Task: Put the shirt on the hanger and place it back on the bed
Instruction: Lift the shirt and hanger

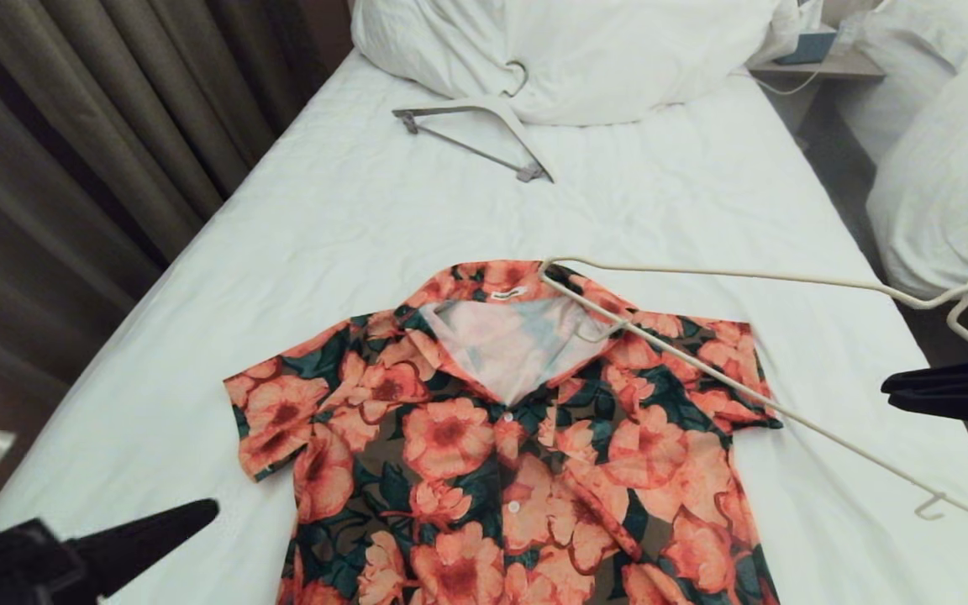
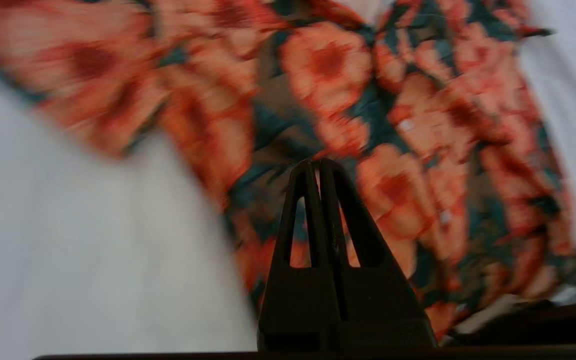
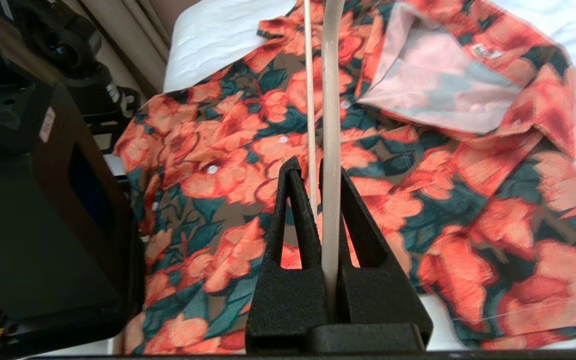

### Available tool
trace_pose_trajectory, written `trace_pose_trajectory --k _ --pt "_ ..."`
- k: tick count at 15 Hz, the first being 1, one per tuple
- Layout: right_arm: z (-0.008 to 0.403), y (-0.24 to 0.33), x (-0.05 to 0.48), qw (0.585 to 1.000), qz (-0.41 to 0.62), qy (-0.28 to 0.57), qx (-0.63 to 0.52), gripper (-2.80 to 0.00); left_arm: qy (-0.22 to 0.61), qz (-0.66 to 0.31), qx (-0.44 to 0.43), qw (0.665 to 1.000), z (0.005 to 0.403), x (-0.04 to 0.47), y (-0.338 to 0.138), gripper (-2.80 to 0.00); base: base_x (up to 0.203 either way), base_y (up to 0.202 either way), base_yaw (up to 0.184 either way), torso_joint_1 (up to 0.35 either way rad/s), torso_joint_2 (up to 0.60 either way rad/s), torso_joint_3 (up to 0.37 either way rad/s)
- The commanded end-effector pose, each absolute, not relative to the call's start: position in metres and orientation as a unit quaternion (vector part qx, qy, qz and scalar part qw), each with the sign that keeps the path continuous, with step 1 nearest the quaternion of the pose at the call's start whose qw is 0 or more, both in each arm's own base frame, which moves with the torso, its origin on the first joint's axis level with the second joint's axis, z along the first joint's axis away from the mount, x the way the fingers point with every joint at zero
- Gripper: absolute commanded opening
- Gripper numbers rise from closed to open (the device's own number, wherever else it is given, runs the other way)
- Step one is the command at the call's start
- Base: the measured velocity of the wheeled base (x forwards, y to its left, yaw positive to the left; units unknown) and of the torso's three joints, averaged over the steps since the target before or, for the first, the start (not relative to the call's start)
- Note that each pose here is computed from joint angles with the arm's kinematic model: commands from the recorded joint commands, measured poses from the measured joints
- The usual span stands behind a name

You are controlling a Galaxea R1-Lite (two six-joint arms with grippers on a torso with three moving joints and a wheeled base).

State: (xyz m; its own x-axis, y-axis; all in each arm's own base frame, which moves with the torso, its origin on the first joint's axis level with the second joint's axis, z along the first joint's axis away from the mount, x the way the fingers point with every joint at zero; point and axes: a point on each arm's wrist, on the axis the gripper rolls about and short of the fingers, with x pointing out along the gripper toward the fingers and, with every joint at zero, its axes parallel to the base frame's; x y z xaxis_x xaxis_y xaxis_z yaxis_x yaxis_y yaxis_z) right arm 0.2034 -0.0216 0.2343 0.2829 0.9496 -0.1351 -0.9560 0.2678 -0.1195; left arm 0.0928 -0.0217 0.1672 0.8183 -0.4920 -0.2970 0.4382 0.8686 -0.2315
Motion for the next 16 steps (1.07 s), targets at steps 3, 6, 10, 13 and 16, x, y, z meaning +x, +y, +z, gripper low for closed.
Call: trace_pose_trajectory --k 3,6,10,13,16 --pt "0.237 -0.023 0.208 0.796 0.599 0.012 -0.092 -2.80 0.256 -0.300 -0.086 0.915 0.150 0.190 -0.080 -2.80 0.000 0.000 0.000 0.000 0.00 0.000" --pt "0.243 -0.029 0.222 0.799 0.593 0.007 -0.098 -2.80 0.204 -0.331 -0.102 0.916 0.176 0.208 -0.115 -2.80 0.000 0.000 0.000 0.000 0.00 0.000" --pt "0.243 -0.032 0.228 0.802 0.590 0.007 -0.099 -2.80 0.246 -0.314 -0.105 0.911 0.154 0.225 -0.136 -2.80 0.000 0.000 0.000 0.000 0.00 0.000" --pt "0.247 -0.033 0.231 0.802 0.589 0.007 -0.099 -2.80 0.211 -0.302 -0.114 0.923 0.155 0.247 -0.137 0.00 0.000 0.000 0.000 0.000 0.00 0.000" --pt "0.243 -0.034 0.235 0.803 0.589 0.013 -0.092 -2.80 0.203 -0.271 -0.117 0.934 0.151 0.286 -0.132 0.00 0.000 0.000 0.000 0.000 0.00 0.000"
